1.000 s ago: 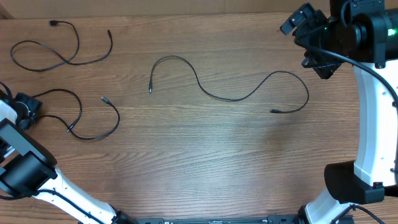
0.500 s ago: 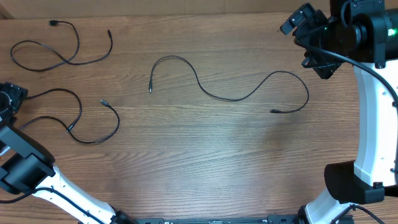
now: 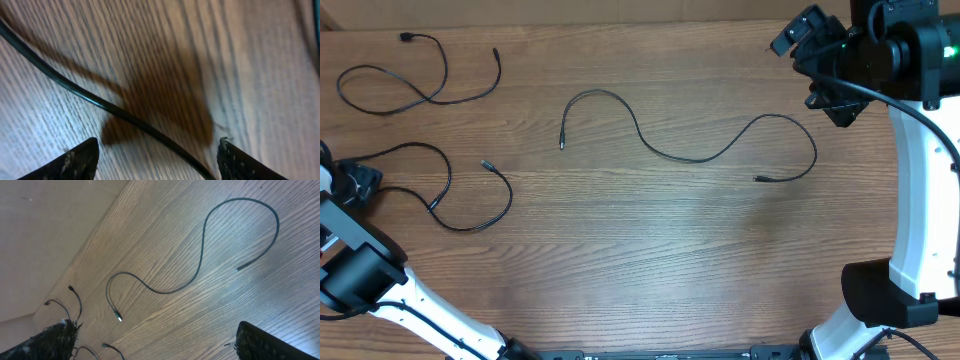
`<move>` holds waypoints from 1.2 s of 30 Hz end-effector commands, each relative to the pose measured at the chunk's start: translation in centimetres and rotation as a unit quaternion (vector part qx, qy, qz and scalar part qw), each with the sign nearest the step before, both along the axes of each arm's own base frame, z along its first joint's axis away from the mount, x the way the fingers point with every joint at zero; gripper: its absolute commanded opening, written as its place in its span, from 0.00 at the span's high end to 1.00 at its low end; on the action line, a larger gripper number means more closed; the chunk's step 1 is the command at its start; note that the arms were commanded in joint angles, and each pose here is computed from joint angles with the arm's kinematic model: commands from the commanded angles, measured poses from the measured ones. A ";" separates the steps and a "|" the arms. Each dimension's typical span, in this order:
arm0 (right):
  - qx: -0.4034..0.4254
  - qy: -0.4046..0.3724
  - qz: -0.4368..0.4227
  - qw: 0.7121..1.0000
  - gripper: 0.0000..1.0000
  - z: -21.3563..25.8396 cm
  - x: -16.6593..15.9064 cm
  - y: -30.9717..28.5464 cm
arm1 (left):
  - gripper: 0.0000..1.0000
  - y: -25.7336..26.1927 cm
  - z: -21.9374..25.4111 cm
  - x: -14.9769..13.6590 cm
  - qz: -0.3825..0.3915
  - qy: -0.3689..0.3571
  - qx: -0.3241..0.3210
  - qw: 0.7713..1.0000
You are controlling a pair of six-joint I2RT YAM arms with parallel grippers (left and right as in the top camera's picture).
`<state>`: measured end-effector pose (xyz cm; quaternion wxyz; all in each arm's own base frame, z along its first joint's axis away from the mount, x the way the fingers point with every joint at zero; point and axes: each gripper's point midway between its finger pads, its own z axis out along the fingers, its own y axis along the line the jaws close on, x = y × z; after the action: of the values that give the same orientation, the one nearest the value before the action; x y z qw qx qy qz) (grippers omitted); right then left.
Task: Untangle cables
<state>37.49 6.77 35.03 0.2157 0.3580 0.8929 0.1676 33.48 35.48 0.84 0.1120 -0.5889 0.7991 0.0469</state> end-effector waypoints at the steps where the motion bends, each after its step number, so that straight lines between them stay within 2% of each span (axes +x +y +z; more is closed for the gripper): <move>1: 0.003 -0.012 0.005 1.000 0.00 0.8 -0.5 0.1 | 0.25 0.3 -1.3 -0.6 0.005 0.006 0.009 1.000; 4: 0.003 -0.011 0.005 1.000 0.00 0.7 -0.5 0.1 | 0.32 0.6 -1.5 0.4 -0.010 -0.018 0.015 1.000; 6: 0.002 -0.008 0.005 1.000 0.00 0.6 -0.5 0.1 | 0.32 0.1 -1.6 2.0 -0.049 -0.054 0.003 0.997; 10: 0.002 0.005 0.003 1.000 0.00 -0.2 -0.5 0.1 | 0.34 -0.1 -1.8 3.0 -0.055 -0.076 -0.001 0.996; 14: -0.002 0.027 0.003 1.000 0.00 -1.5 -0.6 0.1 | 0.42 0.0 -1.5 4.3 -0.064 -0.103 0.003 0.993; 19: -0.004 0.044 0.003 0.999 0.00 -2.5 -0.8 0.1 | 0.42 0.0 0.4 7.4 -0.090 -0.179 -0.002 0.980; 25: -0.004 0.046 0.003 0.999 0.00 -2.6 -0.8 0.1 | 0.41 0.9 4.2 9.7 -0.113 -0.199 0.024 0.973; 26: -0.004 0.046 0.003 0.999 0.00 -2.6 -0.8 0.1 | 0.41 0.9 4.6 9.8 -0.114 -0.200 0.025 0.973; 28: -0.004 0.046 0.003 0.999 0.00 -2.6 -0.8 0.1 | 0.28 0.8 5.8 10.2 -0.117 -0.203 0.023 0.972; 31: -0.005 0.046 0.003 0.999 0.00 -2.6 -0.8 0.1 | 0.18 -0.1 7.2 10.9 -0.128 -0.210 0.011 0.969; 33: -0.005 0.046 0.003 0.999 0.00 -2.6 -0.8 0.1 | 0.12 -1.5 8.0 11.9 -0.145 -0.230 -0.012 0.962; 36: -0.006 0.044 0.003 0.999 0.00 -2.6 -0.7 0.1 | 0.12 -5.2 8.9 14.1 -0.188 -0.278 -0.067 0.940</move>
<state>37.14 6.72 31.91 0.1710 0.3645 0.9044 0.1415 44.71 34.18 7.77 0.2801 -0.4771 0.8257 -0.1104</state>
